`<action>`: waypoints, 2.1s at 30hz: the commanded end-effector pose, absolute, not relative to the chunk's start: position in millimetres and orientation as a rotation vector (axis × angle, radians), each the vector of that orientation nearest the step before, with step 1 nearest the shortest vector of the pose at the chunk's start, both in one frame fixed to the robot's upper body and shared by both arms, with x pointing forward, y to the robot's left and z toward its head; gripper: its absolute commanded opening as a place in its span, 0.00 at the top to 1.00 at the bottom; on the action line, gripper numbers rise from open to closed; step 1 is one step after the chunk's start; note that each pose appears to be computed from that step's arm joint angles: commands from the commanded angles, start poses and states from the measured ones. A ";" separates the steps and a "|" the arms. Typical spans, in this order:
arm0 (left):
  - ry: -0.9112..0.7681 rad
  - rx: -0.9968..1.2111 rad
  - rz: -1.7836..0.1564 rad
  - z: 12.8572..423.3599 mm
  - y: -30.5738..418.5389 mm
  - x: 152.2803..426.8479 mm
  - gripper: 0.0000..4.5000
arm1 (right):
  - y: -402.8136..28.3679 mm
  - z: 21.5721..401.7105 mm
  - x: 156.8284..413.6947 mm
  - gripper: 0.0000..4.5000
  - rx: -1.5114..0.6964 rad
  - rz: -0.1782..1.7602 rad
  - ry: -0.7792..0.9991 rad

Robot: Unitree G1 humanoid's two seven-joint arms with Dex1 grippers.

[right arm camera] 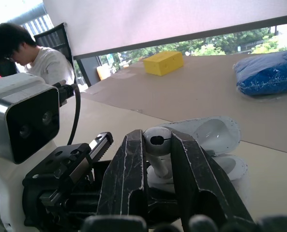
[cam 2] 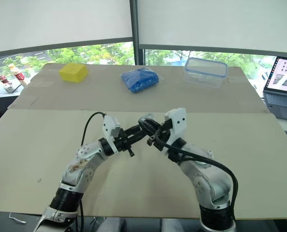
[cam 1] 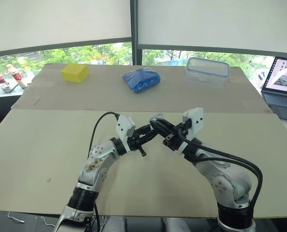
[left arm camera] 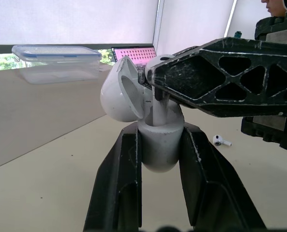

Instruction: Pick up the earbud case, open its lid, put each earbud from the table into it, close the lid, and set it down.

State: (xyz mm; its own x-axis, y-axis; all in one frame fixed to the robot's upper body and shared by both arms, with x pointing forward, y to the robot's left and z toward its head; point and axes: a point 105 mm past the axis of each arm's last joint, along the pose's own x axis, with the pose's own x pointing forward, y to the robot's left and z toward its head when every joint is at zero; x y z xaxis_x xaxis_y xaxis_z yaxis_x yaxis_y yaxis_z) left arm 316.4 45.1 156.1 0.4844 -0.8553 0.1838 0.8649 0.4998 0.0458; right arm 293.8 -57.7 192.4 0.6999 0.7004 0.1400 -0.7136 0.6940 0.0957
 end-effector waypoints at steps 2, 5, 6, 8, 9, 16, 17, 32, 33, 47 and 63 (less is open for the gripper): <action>-0.261 -0.055 -1.060 173.9 42.6 314.9 0.87 | -51.3 186.7 286.9 0.93 0.099 0.816 -0.090; -0.262 -0.053 -1.064 173.8 42.2 314.3 0.87 | -55.6 185.1 288.9 0.93 0.079 0.781 -0.098; -0.262 -0.052 -1.065 173.6 42.2 314.2 0.87 | -57.4 185.6 289.8 0.69 0.075 0.768 -0.104; -0.259 -0.046 -1.067 172.7 42.4 313.7 0.87 | -62.1 188.1 291.7 0.55 0.044 0.737 -0.122; -0.258 -0.044 -1.067 172.2 42.7 313.7 0.87 | -63.8 189.3 291.9 0.47 0.039 0.732 -0.127; -0.235 -0.037 -1.040 166.7 51.9 315.2 0.87 | -81.7 206.2 278.2 0.23 -0.017 0.757 -0.145; -0.233 -0.032 -1.035 165.7 53.5 315.3 0.87 | -87.4 208.5 275.2 0.23 -0.049 0.754 -0.149; -0.204 0.092 -1.035 145.8 73.7 309.4 0.87 | -262.5 143.5 199.7 0.23 -0.327 0.317 0.160; -0.204 0.093 -1.036 145.4 73.7 309.1 0.87 | -272.9 135.6 191.9 0.23 -0.335 0.290 0.189; -0.208 0.098 -1.049 143.5 70.9 309.0 0.87 | -297.9 105.4 175.9 0.00 -0.309 0.191 0.282; -0.208 0.085 -1.080 142.5 60.5 303.3 0.87 | -266.8 111.2 266.5 0.00 -0.269 0.239 0.306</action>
State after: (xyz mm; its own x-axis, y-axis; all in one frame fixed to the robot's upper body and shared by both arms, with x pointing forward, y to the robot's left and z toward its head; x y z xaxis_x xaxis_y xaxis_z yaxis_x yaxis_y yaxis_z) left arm 306.9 64.2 130.8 0.4725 -0.8768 0.0896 0.8676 0.4806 0.1277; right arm 263.2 -262.3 112.1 0.9204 0.2194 -0.3237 -0.2982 0.9293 -0.2181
